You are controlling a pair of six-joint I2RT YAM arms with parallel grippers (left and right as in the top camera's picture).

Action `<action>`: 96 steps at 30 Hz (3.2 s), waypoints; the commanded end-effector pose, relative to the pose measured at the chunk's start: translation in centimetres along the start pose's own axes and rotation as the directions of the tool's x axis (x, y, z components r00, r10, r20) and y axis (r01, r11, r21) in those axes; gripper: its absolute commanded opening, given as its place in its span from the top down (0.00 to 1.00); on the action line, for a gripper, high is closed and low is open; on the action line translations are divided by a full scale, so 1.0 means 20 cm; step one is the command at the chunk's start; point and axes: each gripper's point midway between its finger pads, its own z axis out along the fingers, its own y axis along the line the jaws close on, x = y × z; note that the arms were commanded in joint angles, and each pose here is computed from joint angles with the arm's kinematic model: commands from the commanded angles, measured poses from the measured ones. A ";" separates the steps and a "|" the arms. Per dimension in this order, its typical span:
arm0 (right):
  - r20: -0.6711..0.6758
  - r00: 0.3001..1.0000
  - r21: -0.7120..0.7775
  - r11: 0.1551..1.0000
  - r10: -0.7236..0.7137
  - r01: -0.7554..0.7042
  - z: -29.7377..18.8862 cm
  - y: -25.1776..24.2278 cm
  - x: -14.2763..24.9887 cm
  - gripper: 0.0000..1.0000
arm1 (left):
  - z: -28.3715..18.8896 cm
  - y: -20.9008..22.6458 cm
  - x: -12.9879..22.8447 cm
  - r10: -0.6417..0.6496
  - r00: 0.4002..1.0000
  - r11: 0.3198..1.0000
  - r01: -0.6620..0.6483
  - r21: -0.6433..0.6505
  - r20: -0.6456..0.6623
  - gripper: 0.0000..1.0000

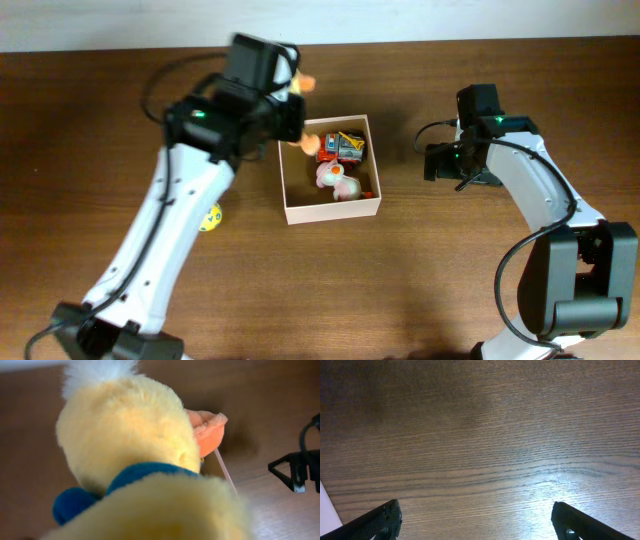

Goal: Pack container
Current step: 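Lift the yellow duck and carry it right over the box, then lower the yellow duck into the box and open the left gripper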

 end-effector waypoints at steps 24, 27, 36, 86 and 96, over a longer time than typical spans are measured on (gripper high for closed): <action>0.031 1.000 0.012 1.000 0.006 -0.006 -0.05 -0.02 -0.03 0.01 | 0.71 0.12 0.37 -0.163 0.959 0.964 0.106 -0.243 -0.231 0.98; 0.031 1.000 0.012 1.000 0.006 -0.006 -0.05 -0.02 -0.03 0.01 | 0.74 0.14 0.37 -0.161 0.962 0.960 0.101 -0.262 -0.221 0.98; 0.031 1.000 0.012 1.000 0.006 -0.006 -0.05 -0.02 -0.03 0.01 | 0.76 0.18 0.42 -0.216 0.947 0.940 0.135 -0.314 -0.238 0.98; 0.031 1.000 0.012 1.000 0.006 -0.006 -0.05 -0.02 -0.03 0.01 | 0.74 0.11 0.60 -0.215 0.908 0.947 0.105 -0.303 -0.360 0.98; 0.031 1.000 0.012 1.000 0.006 -0.006 -0.05 -0.02 -0.03 0.01 | 0.76 0.11 0.55 -0.211 0.925 0.947 0.112 -0.302 -0.317 0.51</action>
